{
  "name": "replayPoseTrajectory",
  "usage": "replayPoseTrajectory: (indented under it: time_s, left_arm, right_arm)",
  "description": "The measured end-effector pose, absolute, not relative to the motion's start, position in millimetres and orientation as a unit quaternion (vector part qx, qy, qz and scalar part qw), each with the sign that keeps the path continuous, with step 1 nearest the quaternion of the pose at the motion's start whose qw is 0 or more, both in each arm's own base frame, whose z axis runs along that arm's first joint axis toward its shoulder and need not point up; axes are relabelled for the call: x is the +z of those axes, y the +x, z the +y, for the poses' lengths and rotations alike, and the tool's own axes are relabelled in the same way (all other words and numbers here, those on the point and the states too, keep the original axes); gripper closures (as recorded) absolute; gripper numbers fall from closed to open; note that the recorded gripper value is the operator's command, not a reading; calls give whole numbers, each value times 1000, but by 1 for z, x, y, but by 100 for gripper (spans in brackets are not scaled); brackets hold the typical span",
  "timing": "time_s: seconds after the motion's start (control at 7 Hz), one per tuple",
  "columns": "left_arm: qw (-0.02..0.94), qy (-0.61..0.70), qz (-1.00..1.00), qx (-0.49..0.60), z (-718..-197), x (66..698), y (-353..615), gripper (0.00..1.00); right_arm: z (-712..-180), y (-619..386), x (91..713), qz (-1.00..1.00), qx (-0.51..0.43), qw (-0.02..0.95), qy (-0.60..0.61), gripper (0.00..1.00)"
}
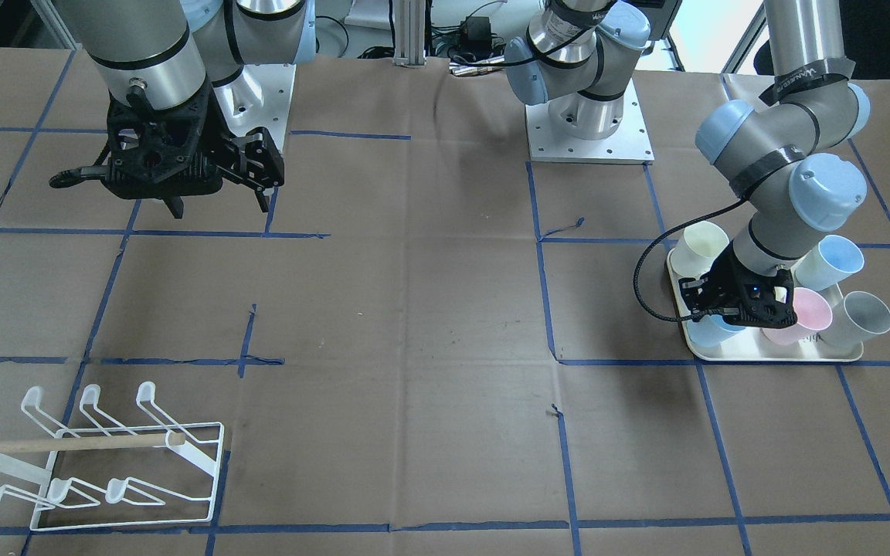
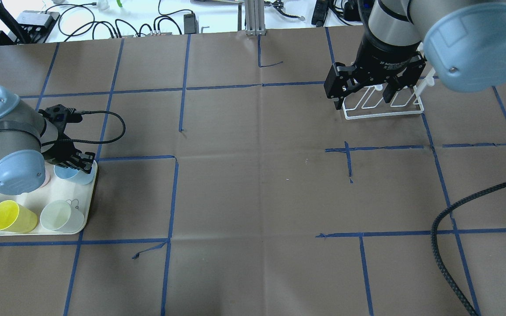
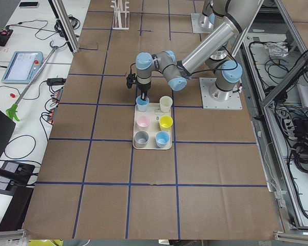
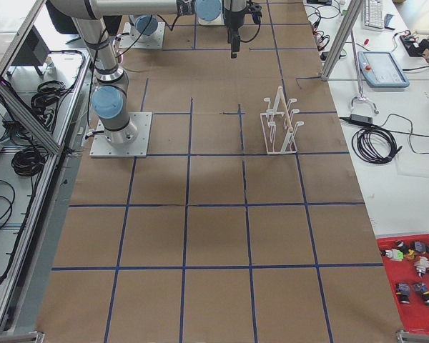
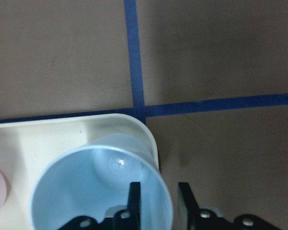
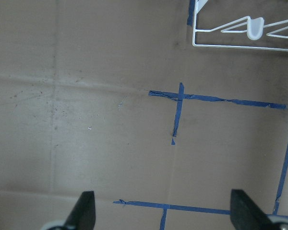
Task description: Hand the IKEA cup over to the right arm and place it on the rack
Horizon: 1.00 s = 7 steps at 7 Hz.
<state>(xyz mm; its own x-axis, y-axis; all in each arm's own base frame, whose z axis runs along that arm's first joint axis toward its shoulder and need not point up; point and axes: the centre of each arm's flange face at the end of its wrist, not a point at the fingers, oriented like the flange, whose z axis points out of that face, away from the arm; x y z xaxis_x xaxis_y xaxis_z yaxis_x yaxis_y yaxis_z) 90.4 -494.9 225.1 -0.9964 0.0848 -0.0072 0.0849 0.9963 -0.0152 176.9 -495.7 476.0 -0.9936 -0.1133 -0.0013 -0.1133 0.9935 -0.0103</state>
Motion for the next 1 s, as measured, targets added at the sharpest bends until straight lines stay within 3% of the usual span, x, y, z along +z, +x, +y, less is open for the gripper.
replayPoseTrajectory:
  time_s: [0.43, 1.0]
  left_arm:
    - [5, 44, 999, 4, -499, 268, 93, 100]
    - [5, 50, 998, 42, -535, 389, 108, 100]
  right_arm:
    - [-496, 177, 476, 998, -5, 1, -57, 0]
    - [-503, 187, 477, 997, -39, 40, -59, 0]
